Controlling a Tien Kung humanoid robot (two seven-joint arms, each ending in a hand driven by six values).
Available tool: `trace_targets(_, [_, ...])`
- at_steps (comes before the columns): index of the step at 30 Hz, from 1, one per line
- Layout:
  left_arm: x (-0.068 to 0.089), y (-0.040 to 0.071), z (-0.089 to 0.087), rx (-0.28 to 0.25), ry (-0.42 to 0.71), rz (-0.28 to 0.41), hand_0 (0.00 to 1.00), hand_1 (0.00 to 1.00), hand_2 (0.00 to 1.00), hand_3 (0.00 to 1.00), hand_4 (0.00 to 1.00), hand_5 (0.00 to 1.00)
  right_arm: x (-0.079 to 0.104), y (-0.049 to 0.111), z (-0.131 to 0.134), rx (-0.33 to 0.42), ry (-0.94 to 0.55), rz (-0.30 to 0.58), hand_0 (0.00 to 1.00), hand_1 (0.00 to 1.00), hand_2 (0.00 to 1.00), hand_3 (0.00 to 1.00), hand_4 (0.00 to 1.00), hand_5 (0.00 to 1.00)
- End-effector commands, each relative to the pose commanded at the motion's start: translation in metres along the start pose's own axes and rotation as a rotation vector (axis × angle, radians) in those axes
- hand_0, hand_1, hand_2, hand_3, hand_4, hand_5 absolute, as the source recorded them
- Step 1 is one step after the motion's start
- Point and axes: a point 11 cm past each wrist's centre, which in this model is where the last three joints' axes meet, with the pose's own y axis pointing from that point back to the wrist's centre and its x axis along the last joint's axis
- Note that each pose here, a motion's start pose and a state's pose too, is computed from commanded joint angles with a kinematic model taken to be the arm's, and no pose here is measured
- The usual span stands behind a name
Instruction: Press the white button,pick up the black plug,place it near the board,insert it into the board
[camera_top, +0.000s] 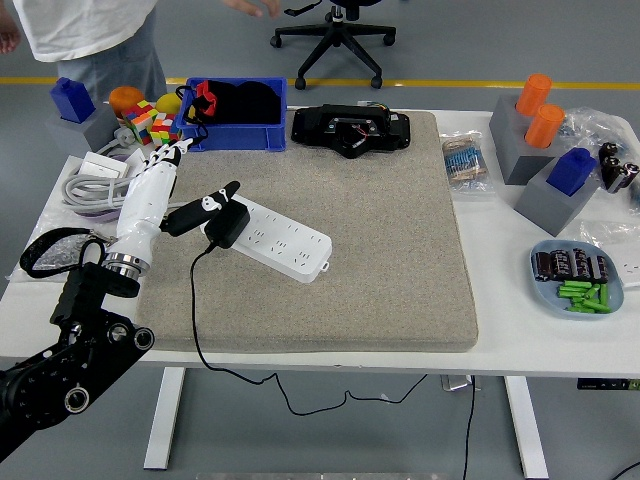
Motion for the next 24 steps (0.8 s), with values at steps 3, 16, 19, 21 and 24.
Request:
trace_targets(3, [0.009, -0.002, -0.005, 0.033, 0.020, 0.017, 0.998, 0.998, 0.969, 0.918, 0.916, 0.820, 0.000, 0.000, -0.001, 0.001, -0.002, 0.001, 0.611, 0.578, 0.571, 0.578, 0.638, 0.367])
trace_targets(16, [0.040, -0.002, -0.016, 0.120, 0.170, 0.076, 0.998, 0.981, 0.926, 0.885, 0.893, 0.724, 0.001, 0.000, -0.008, 0.012, -0.007, 0.000, 0.612, 0.579, 0.571, 0.578, 0.638, 0.367])
trace_targets(19, [0.045, -0.001, -0.021, 0.134, 0.184, 0.092, 0.998, 0.979, 0.921, 0.874, 0.891, 0.713, 0.001, 0.000, -0.008, 0.010, -0.006, -0.001, 0.611, 0.579, 0.572, 0.578, 0.638, 0.368])
trace_targets(21, [0.048, 0.000, -0.024, 0.143, 0.190, 0.099, 0.998, 0.979, 0.921, 0.874, 0.891, 0.713, 0.001, 0.000, -0.008, 0.009, -0.004, -0.001, 0.611, 0.579, 0.572, 0.578, 0.638, 0.368])
trace_targets(24, [0.052, 0.001, -0.028, 0.156, 0.194, 0.111, 0.998, 0.977, 0.917, 0.873, 0.885, 0.718, 0.000, 0.000, -0.009, 0.012, -0.002, -0.003, 0.612, 0.579, 0.573, 0.579, 0.640, 0.370])
